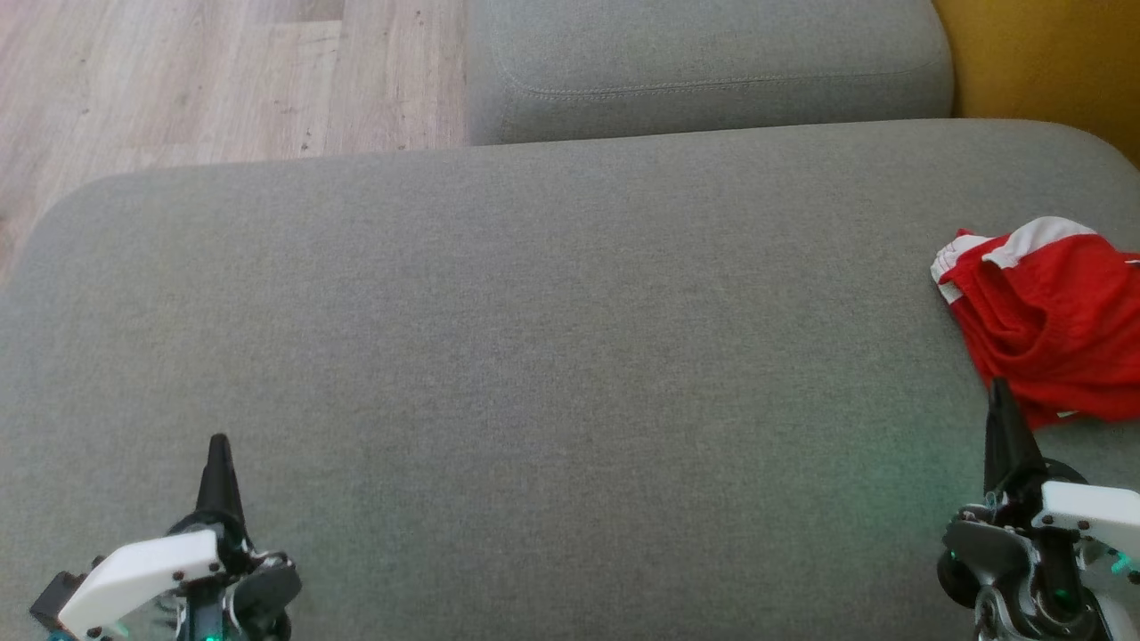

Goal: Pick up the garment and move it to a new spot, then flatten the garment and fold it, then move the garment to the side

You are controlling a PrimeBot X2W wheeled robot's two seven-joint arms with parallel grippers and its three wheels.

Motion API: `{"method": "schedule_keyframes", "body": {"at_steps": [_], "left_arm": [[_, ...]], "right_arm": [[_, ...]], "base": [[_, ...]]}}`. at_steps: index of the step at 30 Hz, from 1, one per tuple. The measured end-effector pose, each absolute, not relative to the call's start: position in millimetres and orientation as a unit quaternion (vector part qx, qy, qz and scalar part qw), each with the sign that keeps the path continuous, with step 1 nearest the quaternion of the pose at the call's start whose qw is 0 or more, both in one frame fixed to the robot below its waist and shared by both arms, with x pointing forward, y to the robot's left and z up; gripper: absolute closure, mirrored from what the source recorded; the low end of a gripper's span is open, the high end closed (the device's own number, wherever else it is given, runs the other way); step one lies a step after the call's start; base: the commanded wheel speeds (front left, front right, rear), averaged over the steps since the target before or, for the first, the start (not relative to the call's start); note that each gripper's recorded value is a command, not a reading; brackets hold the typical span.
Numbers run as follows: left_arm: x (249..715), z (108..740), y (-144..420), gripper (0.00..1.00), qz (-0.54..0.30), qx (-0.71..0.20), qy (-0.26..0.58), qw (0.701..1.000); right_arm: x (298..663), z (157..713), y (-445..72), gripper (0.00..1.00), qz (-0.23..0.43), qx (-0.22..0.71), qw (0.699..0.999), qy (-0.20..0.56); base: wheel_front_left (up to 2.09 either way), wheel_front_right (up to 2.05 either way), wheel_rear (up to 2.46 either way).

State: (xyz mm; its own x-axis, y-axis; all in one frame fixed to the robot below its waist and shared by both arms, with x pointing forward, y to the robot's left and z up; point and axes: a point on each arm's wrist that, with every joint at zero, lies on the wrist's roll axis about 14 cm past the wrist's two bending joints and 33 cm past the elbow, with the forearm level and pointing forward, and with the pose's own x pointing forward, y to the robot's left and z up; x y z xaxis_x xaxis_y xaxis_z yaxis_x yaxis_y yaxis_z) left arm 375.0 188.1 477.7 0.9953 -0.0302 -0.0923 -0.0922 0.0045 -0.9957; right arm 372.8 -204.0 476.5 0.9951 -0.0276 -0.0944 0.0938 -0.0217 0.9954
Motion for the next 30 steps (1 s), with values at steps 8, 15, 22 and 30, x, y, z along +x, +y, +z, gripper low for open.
{"method": "schedule_keyframes", "body": {"at_steps": [8,15,22,30], "left_arm": [[375.0,477.7,188.1,1.0,0.022,-0.705,0.043,0.707],[375.0,477.7,188.2,1.0,0.022,-0.705,0.043,0.707],[375.0,477.6,188.2,1.0,0.022,-0.705,0.043,0.707],[374.9,477.7,188.2,1.0,0.022,-0.705,0.043,0.707]], "right_arm": [[372.7,476.4,-204.2,1.0,-0.044,0.714,0.699,0.023],[372.7,476.5,-204.2,1.0,-0.043,0.714,0.699,0.024],[372.6,476.4,-204.9,1.0,-0.044,0.714,0.699,0.023],[372.6,476.5,-205.3,1.0,-0.044,0.714,0.698,0.023]], "base": [[0.0,0.0,0.0],[0.0,0.0,0.0],[0.0,0.0,0.0],[0.0,0.0,0.0]]}}
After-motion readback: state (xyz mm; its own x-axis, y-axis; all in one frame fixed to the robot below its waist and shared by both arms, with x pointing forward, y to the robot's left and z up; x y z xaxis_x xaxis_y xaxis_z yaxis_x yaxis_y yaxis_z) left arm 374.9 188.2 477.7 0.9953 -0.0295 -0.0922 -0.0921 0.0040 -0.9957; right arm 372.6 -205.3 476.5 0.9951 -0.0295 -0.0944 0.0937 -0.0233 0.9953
